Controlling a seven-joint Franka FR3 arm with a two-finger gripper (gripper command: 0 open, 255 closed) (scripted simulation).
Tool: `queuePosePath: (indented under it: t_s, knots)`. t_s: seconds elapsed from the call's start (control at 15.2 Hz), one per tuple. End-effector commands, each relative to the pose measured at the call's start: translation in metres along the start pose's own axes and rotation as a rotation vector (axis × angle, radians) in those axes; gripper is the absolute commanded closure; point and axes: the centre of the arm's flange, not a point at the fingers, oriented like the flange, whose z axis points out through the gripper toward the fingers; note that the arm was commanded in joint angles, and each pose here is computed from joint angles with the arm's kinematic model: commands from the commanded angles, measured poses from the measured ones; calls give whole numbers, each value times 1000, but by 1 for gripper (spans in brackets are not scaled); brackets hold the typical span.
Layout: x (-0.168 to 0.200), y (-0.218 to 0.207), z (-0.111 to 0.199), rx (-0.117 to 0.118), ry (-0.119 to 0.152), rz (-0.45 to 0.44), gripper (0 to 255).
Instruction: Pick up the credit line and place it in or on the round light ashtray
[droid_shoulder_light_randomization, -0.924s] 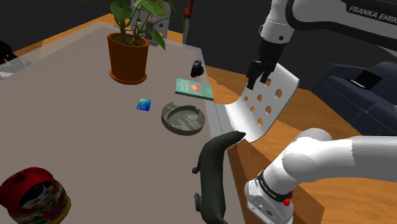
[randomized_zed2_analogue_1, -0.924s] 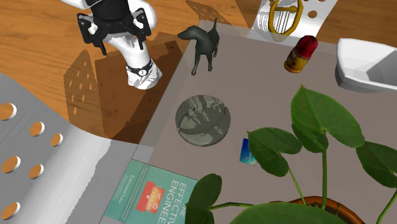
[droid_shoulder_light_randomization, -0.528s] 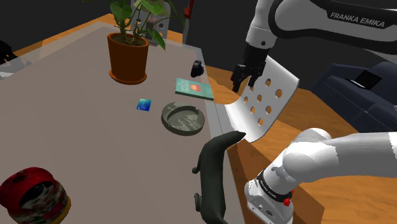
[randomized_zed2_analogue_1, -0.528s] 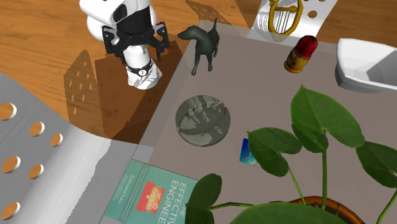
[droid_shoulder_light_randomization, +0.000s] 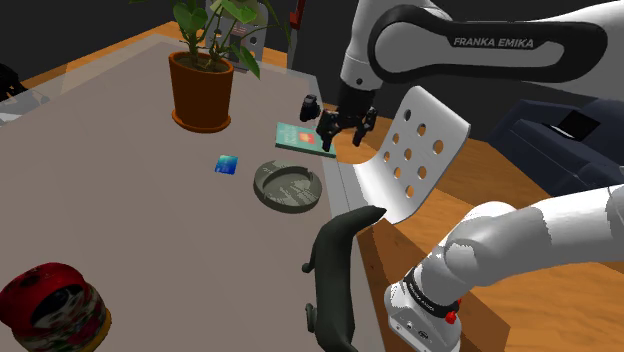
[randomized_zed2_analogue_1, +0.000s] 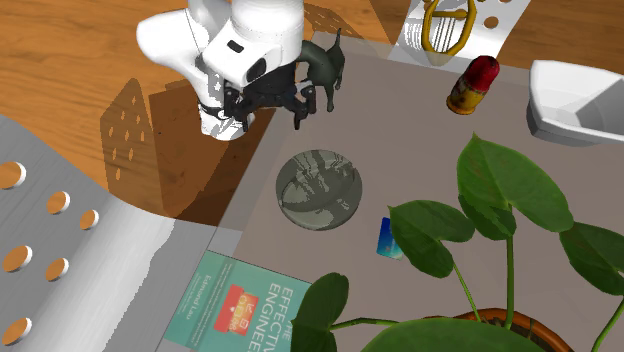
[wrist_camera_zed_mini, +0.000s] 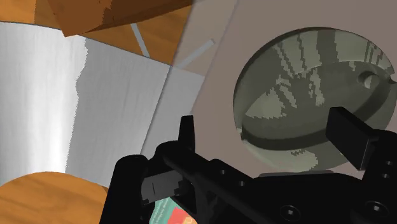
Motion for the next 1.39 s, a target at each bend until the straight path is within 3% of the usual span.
queuePosePath:
  t_s: [0.0, 1.32]
  knots:
    - [12, -24, 10, 6, 11, 39, 0]
    - [173, -197, 94, 41, 115, 401, 0]
